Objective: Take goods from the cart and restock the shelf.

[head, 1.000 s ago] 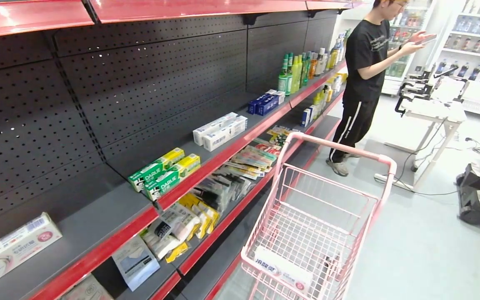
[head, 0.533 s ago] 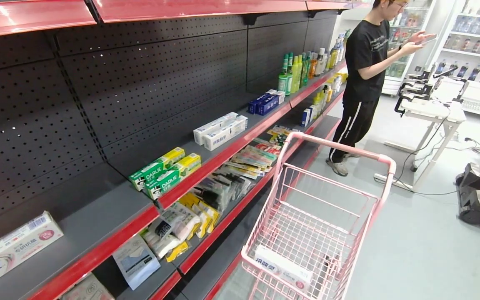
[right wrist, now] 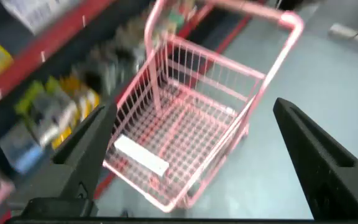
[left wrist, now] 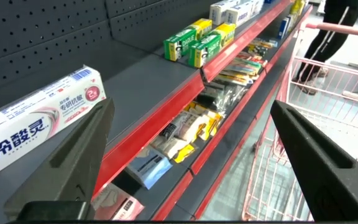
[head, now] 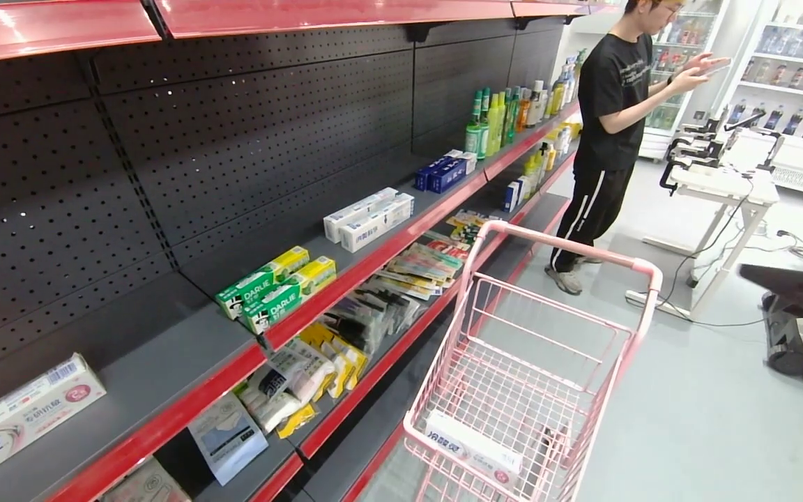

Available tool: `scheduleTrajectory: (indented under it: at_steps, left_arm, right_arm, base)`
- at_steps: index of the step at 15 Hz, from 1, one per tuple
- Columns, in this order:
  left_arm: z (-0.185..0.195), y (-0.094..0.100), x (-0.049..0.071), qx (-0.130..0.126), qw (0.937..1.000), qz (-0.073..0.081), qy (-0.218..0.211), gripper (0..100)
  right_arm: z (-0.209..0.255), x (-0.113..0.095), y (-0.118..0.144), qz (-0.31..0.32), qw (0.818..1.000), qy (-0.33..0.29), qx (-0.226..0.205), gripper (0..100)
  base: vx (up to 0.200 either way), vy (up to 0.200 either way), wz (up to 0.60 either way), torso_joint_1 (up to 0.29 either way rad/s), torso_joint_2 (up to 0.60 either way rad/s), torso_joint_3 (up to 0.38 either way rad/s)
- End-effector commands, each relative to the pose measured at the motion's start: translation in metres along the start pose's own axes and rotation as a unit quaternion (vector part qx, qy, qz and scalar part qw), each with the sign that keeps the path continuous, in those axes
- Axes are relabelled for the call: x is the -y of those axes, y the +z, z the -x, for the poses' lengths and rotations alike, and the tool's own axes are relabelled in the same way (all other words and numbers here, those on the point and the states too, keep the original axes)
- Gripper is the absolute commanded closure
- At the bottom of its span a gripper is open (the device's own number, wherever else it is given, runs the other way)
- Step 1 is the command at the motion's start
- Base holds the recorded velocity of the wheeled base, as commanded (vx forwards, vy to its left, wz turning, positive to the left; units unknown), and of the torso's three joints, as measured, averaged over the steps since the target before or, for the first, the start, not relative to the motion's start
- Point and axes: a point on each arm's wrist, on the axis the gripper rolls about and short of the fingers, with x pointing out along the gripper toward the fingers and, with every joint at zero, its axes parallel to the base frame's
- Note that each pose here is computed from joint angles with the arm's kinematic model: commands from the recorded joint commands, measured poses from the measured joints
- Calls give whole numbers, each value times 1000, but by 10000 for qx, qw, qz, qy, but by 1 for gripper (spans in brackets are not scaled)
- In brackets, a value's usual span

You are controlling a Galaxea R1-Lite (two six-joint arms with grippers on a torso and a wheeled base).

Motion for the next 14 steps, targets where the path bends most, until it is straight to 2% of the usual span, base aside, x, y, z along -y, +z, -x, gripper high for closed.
scheduleTrajectory:
  at_steps: [1, 2, 3, 4, 6, 9, 13, 14]
  left_arm:
    - [0, 0, 0, 2, 10000, 0, 1, 0]
    - [0, 0, 0, 2, 10000, -15, 1, 0]
    - [0, 0, 0, -6, 10000, -15, 1, 0]
    - [0, 0, 0, -6, 10000, -7, 1, 0]
    - [0, 0, 0, -6, 10000, -7, 1, 0]
    - [0, 0, 0, -6, 10000, -7, 1, 0]
    - [0, 0, 0, -6, 10000, -15, 1, 0]
    - [0, 0, 0, -6, 10000, -15, 9, 0]
  right_arm:
    - [-204, -25, -58, 1017, 9588, 1167, -2382, 0]
    - [-242, -43, -89, 1728, 9324, 1611, -2736, 0]
    - [-244, -44, -91, 1753, 9314, 1624, -2747, 0]
    - [-279, -55, -121, 2143, 9090, 1946, -2999, 0]
    - [-293, -66, -145, 2310, 8902, 2306, -3177, 0]
    - [-297, -85, -166, 2647, 8678, 2607, -3300, 0]
    - [-301, -87, -181, 3054, 8455, 2823, -3349, 0]
    - [-302, -87, -183, 3054, 8447, 2837, -3358, 0]
  base:
    - [0, 0, 0, 0, 0, 0]
    - [0, 0, 0, 0, 0, 0]
    - [0, 0, 0, 0, 0, 0]
    - [0, 0, 0, 0, 0, 0]
    - [0, 0, 0, 0, 0, 0]
    - [0, 0, 0, -20, 25, 24]
    - [0, 0, 0, -82, 190, 99]
    - [0, 0, 0, -80, 178, 90]
